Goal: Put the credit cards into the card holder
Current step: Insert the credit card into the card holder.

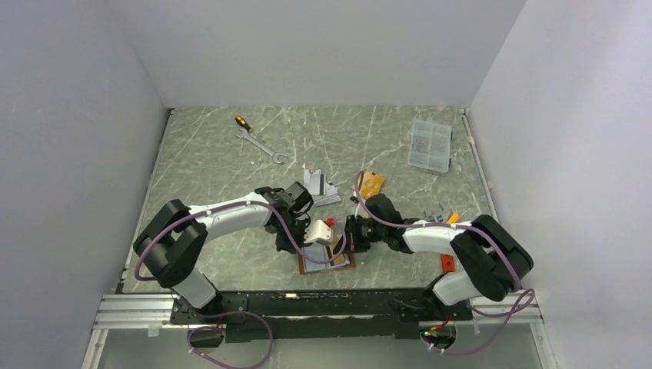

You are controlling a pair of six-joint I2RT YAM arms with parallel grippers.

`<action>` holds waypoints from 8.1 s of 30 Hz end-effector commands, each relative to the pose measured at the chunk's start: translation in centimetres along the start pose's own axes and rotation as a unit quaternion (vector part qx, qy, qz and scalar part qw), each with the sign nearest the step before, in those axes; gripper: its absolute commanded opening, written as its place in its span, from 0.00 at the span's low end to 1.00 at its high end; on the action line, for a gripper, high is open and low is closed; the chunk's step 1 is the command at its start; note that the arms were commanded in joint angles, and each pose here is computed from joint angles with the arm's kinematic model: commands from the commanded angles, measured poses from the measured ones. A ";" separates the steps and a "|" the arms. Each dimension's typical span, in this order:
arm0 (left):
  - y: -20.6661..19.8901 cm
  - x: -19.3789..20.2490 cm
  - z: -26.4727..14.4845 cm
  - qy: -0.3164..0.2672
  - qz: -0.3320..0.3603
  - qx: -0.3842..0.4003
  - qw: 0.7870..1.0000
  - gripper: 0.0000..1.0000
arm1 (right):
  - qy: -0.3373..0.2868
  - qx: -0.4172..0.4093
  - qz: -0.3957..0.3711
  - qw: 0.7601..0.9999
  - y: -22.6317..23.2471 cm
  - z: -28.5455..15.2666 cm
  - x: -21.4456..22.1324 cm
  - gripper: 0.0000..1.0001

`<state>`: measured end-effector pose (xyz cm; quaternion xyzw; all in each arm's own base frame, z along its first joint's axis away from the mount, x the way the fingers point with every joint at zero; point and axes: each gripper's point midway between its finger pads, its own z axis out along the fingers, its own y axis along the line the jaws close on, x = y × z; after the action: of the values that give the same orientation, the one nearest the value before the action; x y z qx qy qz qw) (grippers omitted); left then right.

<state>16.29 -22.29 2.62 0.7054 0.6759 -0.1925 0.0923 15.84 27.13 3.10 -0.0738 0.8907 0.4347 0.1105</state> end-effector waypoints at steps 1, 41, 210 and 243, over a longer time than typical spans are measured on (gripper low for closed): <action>0.5 -3.3 -1.9 -0.047 0.015 -0.009 0.999 0.00 | -0.037 0.019 -0.028 0.999 0.8 -0.6 -1.4 0.00; -0.4 -2.4 -0.2 -0.054 0.028 -0.002 0.998 0.00 | -0.033 -0.012 -0.003 0.999 3.0 -0.6 -2.2 0.00; -1.0 4.1 3.4 0.073 0.037 -0.031 0.996 0.00 | 0.019 -0.111 -0.025 0.993 2.6 -1.6 2.0 0.00; -1.1 4.0 3.1 0.070 0.042 -0.031 0.996 0.00 | 0.056 -0.066 -0.007 0.996 -0.3 -1.4 1.9 0.00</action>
<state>14.44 -23.33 1.48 0.7359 0.6417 -0.1791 0.1209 13.48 25.70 3.06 -0.1003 0.8675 0.4849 0.0467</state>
